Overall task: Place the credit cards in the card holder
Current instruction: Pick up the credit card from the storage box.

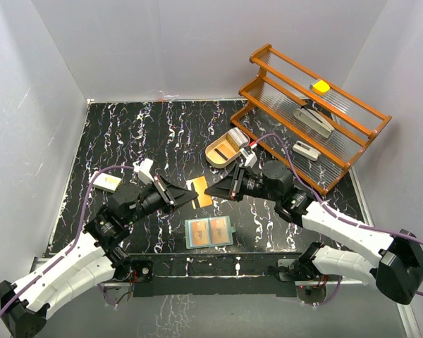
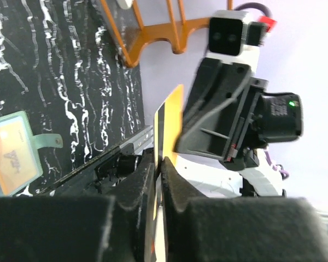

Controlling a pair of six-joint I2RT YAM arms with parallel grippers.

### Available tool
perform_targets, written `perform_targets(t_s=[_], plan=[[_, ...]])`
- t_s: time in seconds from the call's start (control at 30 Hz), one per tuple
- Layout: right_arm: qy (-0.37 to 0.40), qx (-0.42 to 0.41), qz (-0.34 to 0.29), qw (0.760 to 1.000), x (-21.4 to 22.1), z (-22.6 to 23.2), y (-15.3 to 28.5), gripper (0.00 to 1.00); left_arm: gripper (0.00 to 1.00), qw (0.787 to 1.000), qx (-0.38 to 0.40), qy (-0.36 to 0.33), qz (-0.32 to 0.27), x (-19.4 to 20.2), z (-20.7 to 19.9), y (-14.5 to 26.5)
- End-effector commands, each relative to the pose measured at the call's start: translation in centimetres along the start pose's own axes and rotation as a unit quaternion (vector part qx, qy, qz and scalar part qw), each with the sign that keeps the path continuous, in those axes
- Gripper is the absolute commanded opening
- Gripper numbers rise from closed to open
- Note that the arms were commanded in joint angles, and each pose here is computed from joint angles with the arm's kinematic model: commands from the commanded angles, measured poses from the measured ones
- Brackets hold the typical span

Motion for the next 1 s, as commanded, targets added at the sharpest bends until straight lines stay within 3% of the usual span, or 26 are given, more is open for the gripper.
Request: perform_targets(t_s=[0.0, 0.13, 0.37, 0.57, 0.73, 0.97], plan=[[0.008, -0.049, -0.005, 0.999, 0.5, 1.7, 1.2, 0.0, 0.0, 0.999, 0.044, -0.01, -0.003, -0.5, -2.4, 0.2], [0.02, -0.033, -0.007, 0.999, 0.8, 0.4, 1.4, 0.02, 0.0, 0.999, 0.027, -0.017, -0.004, -0.5, -1.9, 0.2], [0.03, 0.033, -0.017, 0.999, 1.0, -2.1, 2.0, 0.31, 0.0, 0.998, -0.05, -0.038, 0.017, 0.3, 1.1, 0.3], [0.034, 0.128, -0.017, 0.991, 1.1, -4.9, 2.6, 0.43, 0.0, 0.99, -0.119, -0.045, 0.065, 1.4, 3.6, 0.0], [0.041, 0.211, -0.008, 0.977, 1.4, -7.7, 3.2, 0.46, 0.0, 0.975, -0.177, -0.05, 0.125, 2.8, 5.8, -0.3], [0.086, 0.336, 0.01, 0.938, 1.2, -11.1, 4.6, 0.51, 0.0, 0.964, -0.212, -0.036, 0.154, 3.7, 7.9, -1.1]])
Point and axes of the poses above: each gripper's point midway between its finger pads, its own y axis back along the fingers, its own z axis along the line the jaws close on, x = y × z, the point moved 5 cm from there along y, back along the fingers, and after that the axes turned 6 degrees about -y, right-handed, at the moved point
